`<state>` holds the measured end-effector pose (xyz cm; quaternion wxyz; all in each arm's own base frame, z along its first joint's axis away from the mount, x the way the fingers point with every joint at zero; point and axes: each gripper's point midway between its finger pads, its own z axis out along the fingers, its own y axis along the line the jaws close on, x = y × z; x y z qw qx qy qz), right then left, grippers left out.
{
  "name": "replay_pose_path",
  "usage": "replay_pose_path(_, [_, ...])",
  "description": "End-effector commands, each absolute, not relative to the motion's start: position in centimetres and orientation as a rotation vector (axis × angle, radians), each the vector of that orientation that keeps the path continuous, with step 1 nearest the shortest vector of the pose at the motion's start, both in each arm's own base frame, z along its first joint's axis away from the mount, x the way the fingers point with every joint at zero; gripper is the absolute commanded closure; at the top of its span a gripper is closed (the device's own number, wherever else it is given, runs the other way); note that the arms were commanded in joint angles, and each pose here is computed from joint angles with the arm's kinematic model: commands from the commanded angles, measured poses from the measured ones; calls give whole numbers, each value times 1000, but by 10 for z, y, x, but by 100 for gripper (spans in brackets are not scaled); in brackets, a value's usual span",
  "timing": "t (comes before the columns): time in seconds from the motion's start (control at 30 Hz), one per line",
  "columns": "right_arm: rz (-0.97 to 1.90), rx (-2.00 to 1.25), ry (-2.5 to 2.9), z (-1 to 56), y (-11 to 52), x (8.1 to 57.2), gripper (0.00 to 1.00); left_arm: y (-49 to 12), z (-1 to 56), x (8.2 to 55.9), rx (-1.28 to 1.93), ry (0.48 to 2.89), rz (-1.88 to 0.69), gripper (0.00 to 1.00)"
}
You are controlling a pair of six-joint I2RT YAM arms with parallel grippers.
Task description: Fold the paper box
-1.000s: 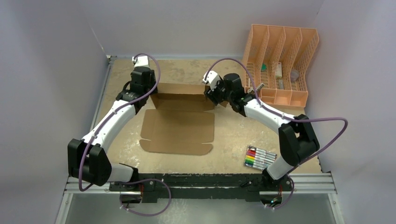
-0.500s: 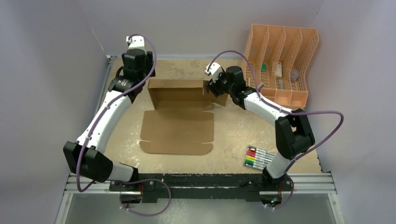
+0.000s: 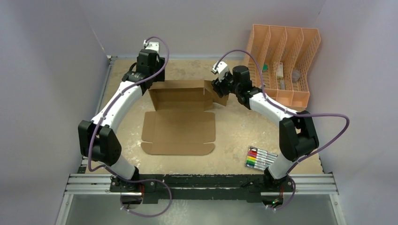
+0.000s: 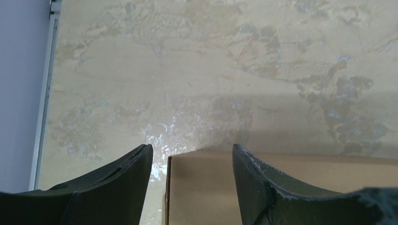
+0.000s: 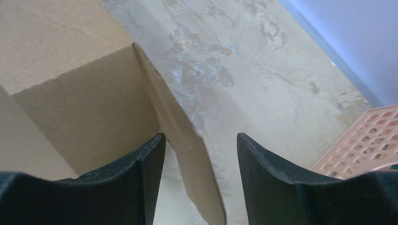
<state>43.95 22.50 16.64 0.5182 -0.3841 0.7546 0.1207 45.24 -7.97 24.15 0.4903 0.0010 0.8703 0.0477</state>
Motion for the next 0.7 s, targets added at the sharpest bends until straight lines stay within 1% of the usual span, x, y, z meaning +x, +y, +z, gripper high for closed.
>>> replay_pose_path(0.0, [404, -864, 1791, 177, 238, 433, 41, -75, 242, 448, 2, 2105, 125, 37])
replay_pose_path(0.17, [504, -800, 1828, 173, 247, 428, 50, -81, 211, 438, -12, 2183, 79, 37])
replay_pose_path(0.37, [611, -773, 1838, 177, 267, 417, 62, -89, 201, 430, -46, 2200, 3, 37])
replay_pose_path(0.53, [657, -742, 1862, 178, 288, 409, 67, -100, 207, 430, -81, 2182, -89, 38])
replay_pose_path(0.67, [691, -692, 1853, 187, 297, 406, 69, -105, 210, 430, -102, 2171, -133, 38])
